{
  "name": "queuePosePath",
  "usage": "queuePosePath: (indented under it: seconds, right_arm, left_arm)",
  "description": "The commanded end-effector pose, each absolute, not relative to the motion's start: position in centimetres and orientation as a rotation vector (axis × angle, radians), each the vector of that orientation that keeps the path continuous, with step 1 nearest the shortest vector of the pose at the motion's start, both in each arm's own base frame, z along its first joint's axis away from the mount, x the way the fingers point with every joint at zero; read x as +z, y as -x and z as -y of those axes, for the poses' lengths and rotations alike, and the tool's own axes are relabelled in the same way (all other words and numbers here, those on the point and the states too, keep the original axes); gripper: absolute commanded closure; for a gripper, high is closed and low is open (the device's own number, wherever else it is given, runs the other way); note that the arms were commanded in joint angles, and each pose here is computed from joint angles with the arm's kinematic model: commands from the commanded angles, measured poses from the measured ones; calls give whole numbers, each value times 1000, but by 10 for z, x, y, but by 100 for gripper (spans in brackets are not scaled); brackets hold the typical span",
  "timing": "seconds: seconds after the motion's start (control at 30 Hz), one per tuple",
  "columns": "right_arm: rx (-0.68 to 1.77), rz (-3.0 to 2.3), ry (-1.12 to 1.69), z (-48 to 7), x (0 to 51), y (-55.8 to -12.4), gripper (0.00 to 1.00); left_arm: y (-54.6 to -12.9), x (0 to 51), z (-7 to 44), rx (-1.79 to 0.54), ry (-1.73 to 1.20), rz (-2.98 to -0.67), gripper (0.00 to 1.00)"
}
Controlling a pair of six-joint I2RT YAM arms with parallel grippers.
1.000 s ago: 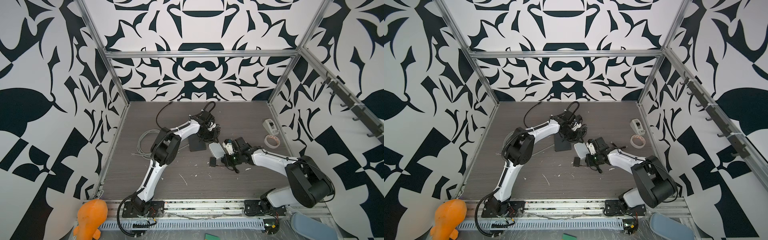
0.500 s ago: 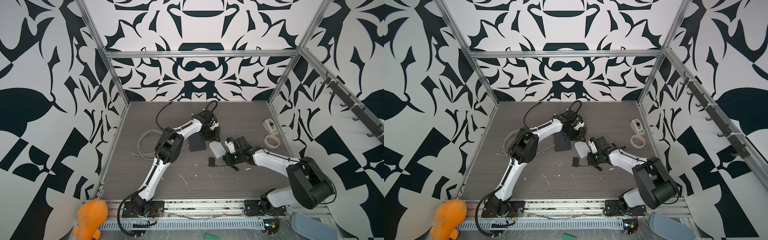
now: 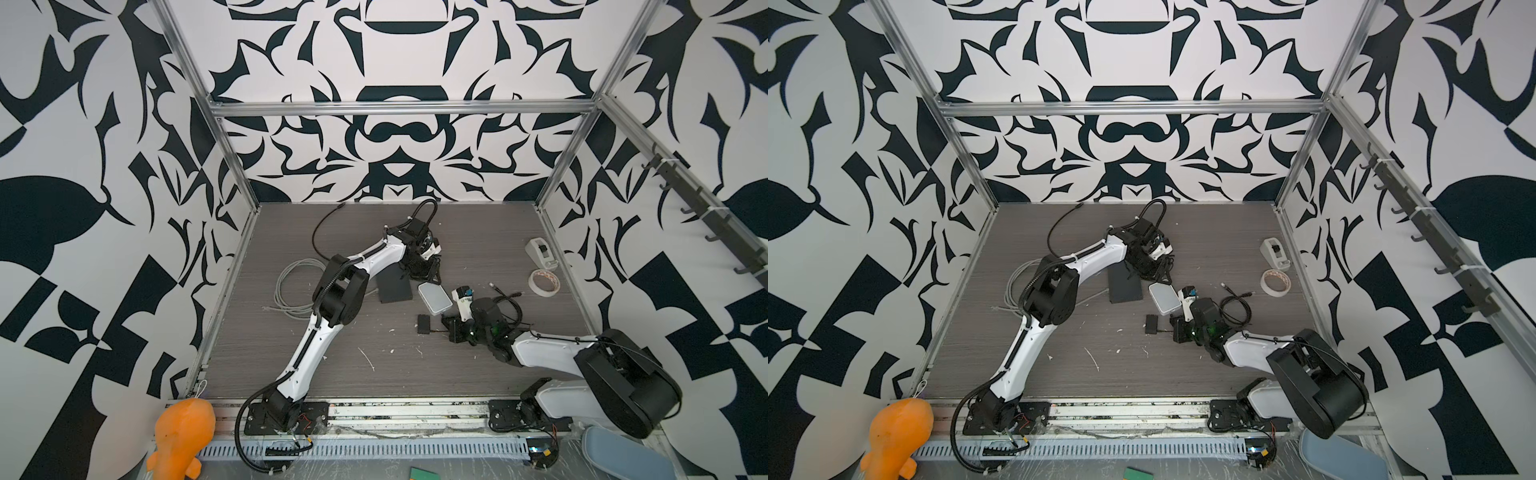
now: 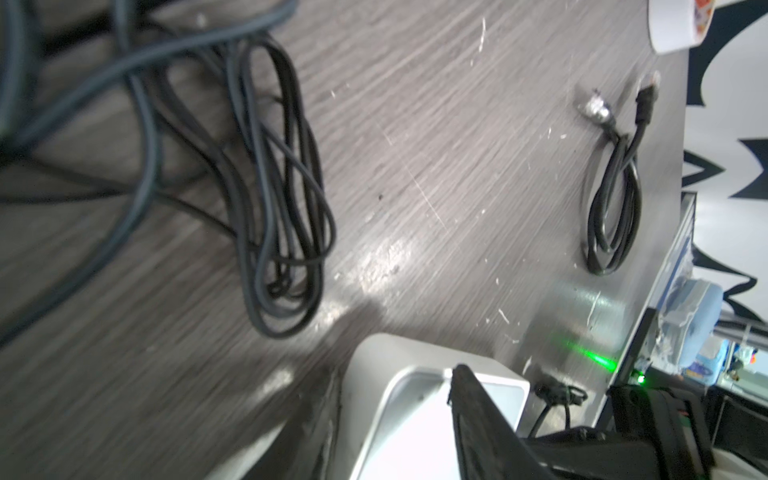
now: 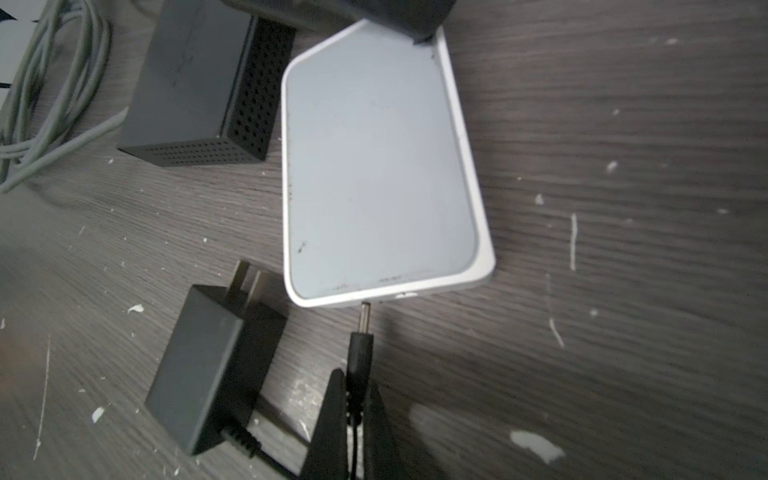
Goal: Insert the plug into the switch port
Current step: 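Push the barrel plug into the white router's side port with the right gripper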
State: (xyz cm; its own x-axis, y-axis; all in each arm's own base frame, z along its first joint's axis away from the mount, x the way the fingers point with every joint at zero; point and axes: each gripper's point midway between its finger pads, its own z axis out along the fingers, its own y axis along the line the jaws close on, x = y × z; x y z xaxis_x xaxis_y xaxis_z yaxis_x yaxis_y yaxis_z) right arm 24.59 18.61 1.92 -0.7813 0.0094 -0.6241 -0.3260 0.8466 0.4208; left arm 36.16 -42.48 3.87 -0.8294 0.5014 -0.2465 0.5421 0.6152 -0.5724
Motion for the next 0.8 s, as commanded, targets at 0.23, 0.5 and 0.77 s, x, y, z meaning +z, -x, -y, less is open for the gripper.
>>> queuePosePath:
  seconds: [0.23,0.5,0.77]
  right_arm:
    - [500,-2374,129,-167,4,-252,100]
    - [472,-2346,152,-167,6,-252,100]
    - [453,-2397,159,-169,-6,-252,100]
  left_arm:
    - [-351,23,411,-995,-1017,-2807,48]
    - [-346,23,407,-1006,-1073,-2802,48]
    - [-350,20,405,-981,-1045,-2811,48]
